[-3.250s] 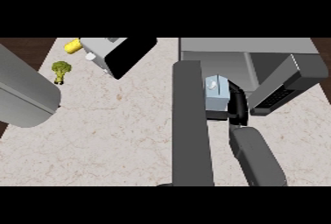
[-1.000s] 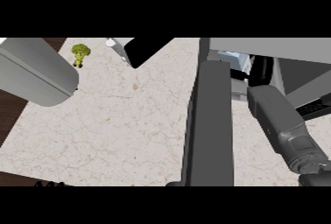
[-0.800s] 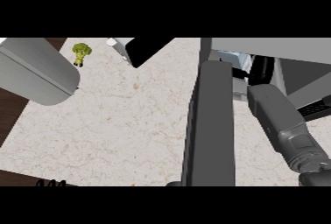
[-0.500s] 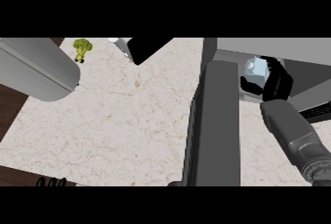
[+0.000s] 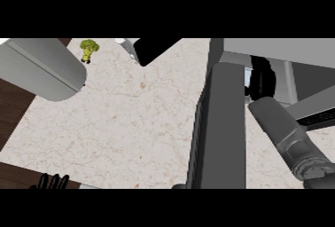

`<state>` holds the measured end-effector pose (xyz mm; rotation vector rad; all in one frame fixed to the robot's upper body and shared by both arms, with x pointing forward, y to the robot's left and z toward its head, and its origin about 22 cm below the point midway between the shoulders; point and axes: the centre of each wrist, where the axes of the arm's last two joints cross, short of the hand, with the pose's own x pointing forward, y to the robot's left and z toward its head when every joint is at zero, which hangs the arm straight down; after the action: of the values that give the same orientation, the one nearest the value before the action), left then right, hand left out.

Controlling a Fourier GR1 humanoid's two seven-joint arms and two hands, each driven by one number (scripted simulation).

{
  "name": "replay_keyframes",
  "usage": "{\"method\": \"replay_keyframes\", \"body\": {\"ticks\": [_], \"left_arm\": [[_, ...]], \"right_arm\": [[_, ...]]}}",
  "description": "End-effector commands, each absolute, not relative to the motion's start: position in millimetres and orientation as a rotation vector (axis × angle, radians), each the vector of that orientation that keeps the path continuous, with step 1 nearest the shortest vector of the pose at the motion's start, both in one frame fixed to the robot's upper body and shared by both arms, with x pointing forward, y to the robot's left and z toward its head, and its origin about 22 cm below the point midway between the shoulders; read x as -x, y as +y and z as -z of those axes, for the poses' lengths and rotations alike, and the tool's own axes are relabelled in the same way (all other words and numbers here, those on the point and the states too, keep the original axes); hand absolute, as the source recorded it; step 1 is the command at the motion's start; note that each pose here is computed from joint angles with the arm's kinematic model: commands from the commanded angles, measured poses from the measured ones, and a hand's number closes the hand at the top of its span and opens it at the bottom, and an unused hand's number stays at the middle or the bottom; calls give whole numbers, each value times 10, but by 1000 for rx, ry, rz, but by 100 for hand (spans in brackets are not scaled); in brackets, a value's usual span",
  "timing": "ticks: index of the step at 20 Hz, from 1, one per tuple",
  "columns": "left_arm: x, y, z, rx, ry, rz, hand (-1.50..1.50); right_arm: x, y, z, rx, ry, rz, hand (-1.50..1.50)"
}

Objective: Pick up the milk, place it into the microwave and close the microwave

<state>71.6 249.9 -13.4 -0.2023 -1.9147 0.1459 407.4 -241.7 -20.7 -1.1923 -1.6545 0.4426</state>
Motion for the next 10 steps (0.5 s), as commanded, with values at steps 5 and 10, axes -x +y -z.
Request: {"method": "replay_keyframes", "body": {"ticks": [5, 10], "left_arm": [[-782, 2495, 148, 204, -1931, -151, -150], [-749, 2568, 135, 194, -1931, -133, -150]], "right_arm": [[-4156, -2033, 128, 963, -1731, -534, -150], [-4169, -1908, 110, 842, -1763, -484, -150]]}}
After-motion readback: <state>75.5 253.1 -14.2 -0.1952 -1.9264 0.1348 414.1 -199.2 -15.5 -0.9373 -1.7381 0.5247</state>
